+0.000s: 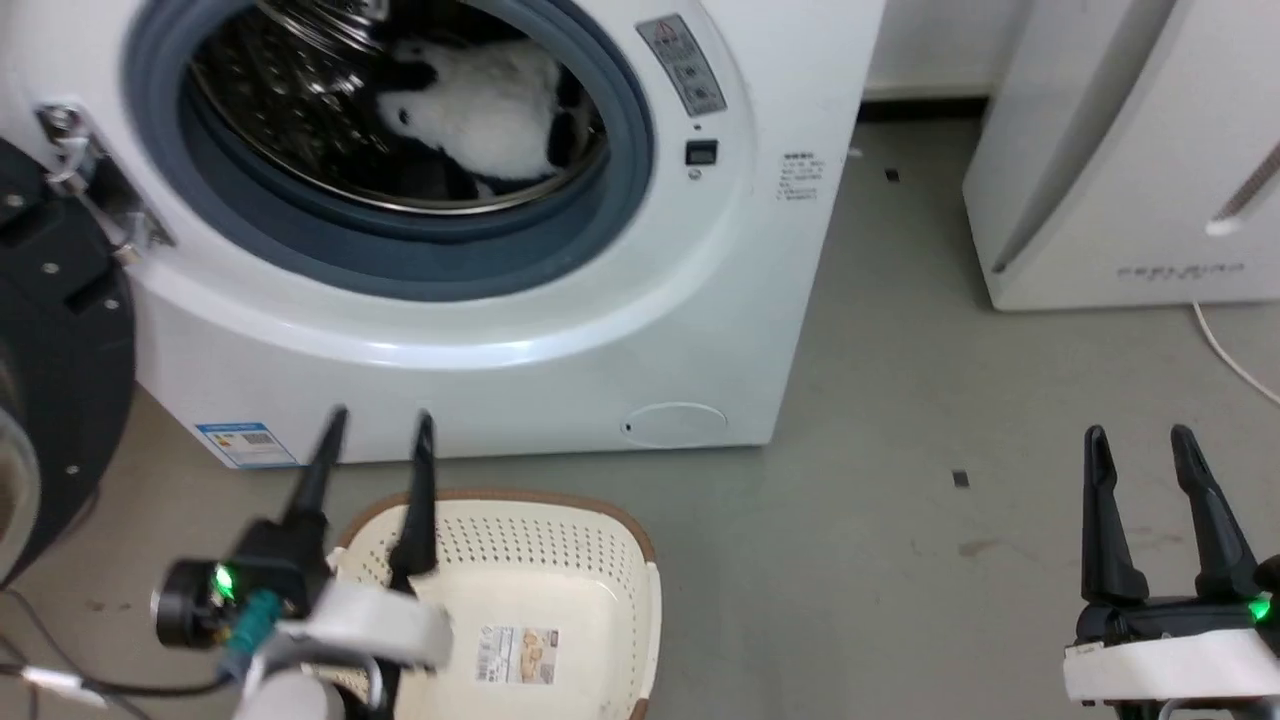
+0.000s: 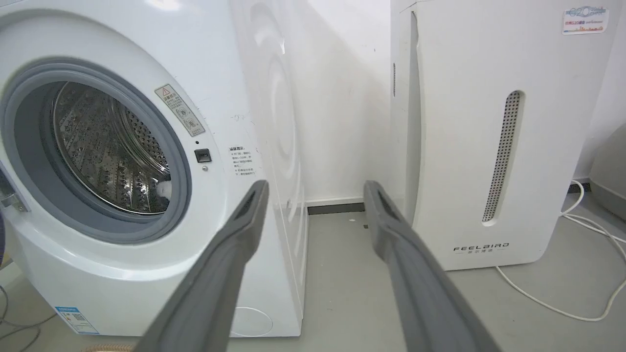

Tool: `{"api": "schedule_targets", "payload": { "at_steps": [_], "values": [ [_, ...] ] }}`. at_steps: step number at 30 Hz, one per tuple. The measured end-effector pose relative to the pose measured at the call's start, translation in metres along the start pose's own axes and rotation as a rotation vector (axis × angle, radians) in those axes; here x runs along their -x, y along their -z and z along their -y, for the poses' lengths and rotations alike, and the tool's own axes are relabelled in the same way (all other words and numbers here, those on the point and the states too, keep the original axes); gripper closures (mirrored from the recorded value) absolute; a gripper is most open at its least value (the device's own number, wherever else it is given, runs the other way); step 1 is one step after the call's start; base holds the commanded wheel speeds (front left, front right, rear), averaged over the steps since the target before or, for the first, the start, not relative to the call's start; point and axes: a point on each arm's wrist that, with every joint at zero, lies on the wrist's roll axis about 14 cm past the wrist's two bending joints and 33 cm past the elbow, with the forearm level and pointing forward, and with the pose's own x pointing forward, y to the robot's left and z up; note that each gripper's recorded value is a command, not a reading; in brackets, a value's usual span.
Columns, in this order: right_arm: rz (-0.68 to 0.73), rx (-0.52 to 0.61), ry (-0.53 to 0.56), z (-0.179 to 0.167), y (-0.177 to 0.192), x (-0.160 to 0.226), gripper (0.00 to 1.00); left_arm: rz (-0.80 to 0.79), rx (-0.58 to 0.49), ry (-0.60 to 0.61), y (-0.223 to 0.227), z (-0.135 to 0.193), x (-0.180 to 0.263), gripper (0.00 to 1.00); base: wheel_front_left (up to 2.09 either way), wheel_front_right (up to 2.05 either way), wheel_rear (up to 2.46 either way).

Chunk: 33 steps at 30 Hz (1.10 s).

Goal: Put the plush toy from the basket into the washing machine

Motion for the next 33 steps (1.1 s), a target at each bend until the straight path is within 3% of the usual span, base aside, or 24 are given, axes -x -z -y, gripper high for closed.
{"api": "schedule_targets", "payload": {
  "at_steps": [16, 17, 33],
  "values": [
    [-0.01, -0.024, -0.048, -0.017, 0.001, 0.01, 0.0, -0.017, -0.006, -0.057, 0.001, -0.002, 0.044, 0.0, 0.0, 0.0, 0.0],
    [-0.011, -0.025, -0.051, -0.018, 0.001, 0.01, 1.0, -0.015, 0.0, -0.057, 0.0, -0.002, 0.044, 1.0, 0.0, 0.0, 0.0],
    [-0.028, -0.013, -0.064, -0.021, 0.002, 0.01, 1.0, -0.027, -0.005, -0.064, 0.0, -0.004, 0.045, 1.0, 0.0, 0.0, 0.0]
  ]
}}
